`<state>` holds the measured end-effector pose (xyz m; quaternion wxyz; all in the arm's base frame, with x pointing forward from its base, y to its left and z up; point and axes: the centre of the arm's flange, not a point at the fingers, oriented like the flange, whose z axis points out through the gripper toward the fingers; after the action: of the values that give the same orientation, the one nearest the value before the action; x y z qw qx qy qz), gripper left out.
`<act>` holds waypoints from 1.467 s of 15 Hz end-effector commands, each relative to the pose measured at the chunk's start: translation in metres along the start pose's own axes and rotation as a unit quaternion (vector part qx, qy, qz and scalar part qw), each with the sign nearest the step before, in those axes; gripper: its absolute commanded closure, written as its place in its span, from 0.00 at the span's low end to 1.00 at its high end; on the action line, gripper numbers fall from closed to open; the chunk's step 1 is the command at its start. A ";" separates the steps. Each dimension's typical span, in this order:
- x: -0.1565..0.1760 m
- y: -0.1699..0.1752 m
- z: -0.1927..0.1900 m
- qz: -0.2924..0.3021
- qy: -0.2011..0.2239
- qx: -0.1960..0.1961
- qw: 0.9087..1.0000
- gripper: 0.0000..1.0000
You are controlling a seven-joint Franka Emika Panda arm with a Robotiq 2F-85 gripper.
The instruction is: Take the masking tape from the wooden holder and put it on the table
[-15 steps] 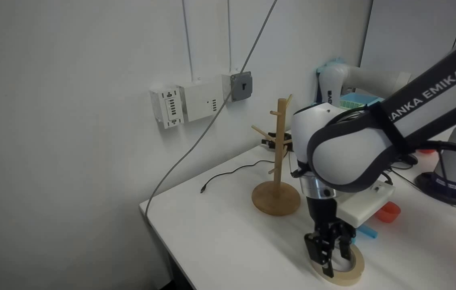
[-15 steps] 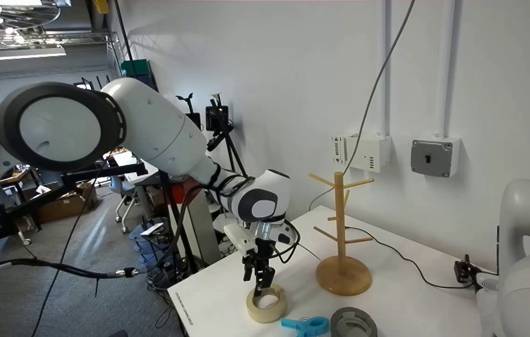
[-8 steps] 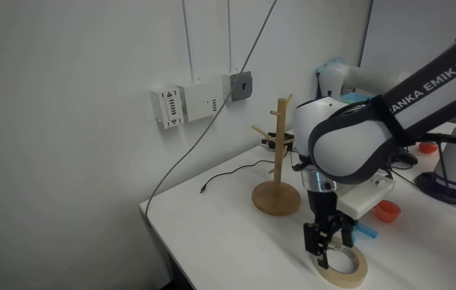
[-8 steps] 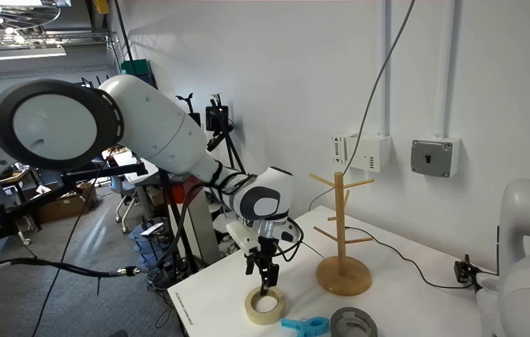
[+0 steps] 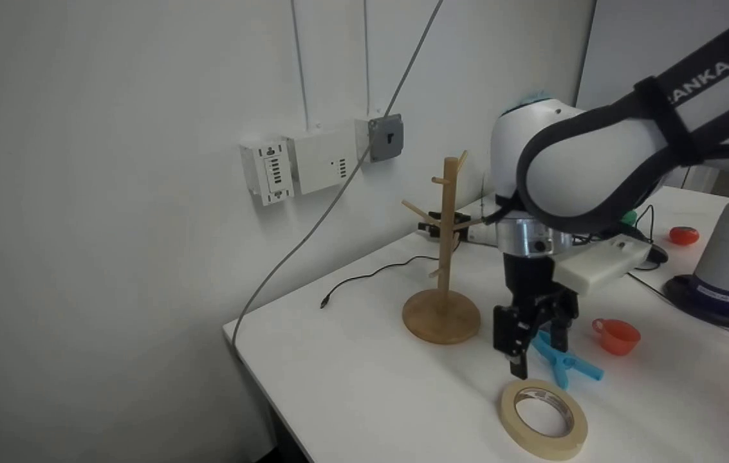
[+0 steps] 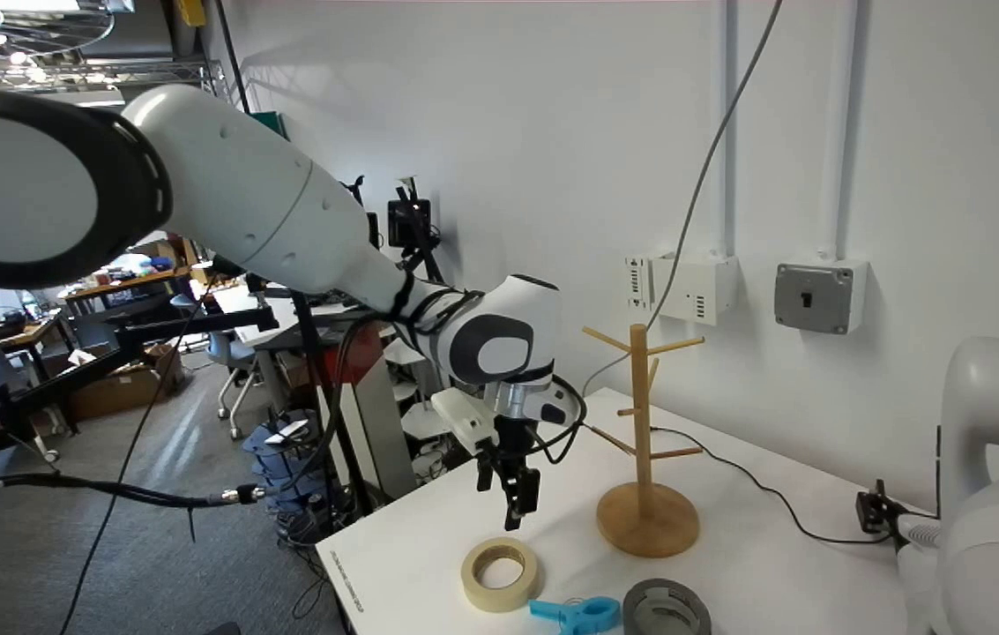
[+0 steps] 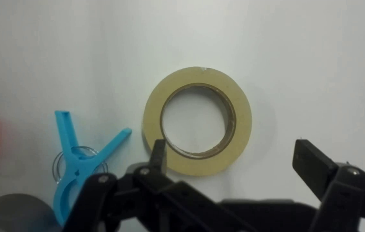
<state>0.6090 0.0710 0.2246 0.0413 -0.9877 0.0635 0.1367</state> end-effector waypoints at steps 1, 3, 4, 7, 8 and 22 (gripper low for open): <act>-0.032 0.018 -0.035 -0.003 0.039 0.008 0.999 0.00; -0.043 0.022 -0.051 0.001 0.058 0.012 0.998 0.00; -0.048 0.023 -0.058 0.002 0.069 0.012 0.998 0.00; -0.064 0.025 -0.078 0.002 0.109 0.010 0.994 0.00; -0.068 0.025 -0.085 0.003 0.126 0.008 0.992 0.00; -0.133 0.039 -0.149 0.010 0.291 0.037 0.956 0.00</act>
<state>0.5425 0.0438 0.3891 0.0541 -0.9870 0.0784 -0.1295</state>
